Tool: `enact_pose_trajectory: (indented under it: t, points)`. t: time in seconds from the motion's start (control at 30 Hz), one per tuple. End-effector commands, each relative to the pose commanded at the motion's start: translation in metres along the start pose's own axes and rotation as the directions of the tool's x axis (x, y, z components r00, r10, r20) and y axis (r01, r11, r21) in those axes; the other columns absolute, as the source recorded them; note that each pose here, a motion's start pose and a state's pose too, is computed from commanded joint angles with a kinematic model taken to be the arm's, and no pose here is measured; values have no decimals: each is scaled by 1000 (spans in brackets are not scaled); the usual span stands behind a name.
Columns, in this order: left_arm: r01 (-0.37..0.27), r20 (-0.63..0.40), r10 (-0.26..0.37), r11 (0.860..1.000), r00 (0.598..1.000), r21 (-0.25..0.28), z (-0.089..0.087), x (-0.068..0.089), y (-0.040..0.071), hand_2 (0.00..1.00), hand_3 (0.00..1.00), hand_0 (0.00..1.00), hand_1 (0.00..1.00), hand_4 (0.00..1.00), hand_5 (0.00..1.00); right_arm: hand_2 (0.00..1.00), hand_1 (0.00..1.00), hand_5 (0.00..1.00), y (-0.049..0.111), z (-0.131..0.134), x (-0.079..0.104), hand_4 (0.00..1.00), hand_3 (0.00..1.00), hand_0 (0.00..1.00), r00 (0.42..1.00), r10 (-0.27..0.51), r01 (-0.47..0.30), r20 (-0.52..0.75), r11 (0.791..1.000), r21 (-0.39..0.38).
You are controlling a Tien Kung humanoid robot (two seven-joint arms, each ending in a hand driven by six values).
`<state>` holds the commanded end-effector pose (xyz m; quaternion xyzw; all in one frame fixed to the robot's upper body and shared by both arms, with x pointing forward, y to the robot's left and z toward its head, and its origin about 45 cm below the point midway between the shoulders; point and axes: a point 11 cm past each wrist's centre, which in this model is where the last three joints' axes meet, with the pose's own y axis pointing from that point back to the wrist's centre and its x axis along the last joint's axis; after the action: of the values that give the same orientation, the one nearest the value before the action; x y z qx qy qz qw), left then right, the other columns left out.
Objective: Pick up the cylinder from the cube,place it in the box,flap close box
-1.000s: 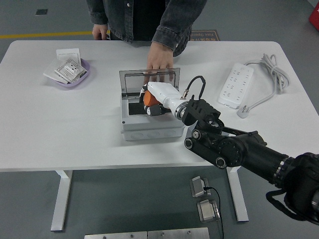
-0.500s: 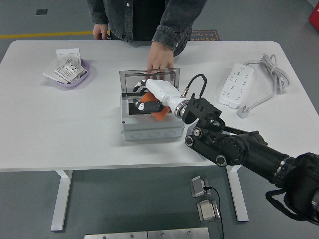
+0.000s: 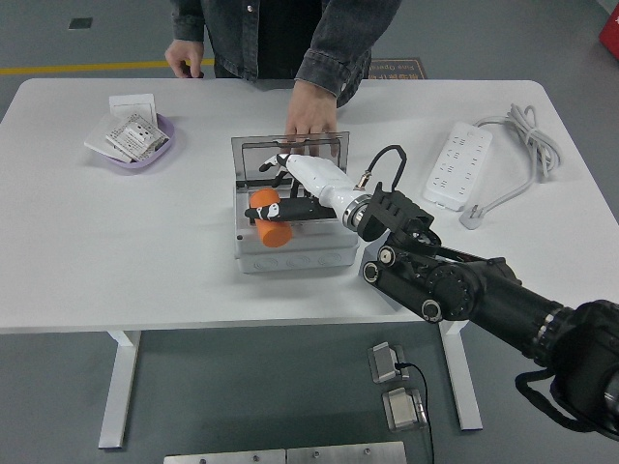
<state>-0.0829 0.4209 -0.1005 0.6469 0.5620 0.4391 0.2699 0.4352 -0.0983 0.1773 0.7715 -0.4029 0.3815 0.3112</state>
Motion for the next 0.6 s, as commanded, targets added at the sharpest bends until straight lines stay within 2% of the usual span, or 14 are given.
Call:
enact_pose_trajectory:
  t: [0.6]
  points:
    - [7,13,-7,1000,1000,-2,-3,-1,-2,626,672,688,697,744,457,562,406,691,1,-4,-1,998,735,500,1000,-3,3,4,1000,2]
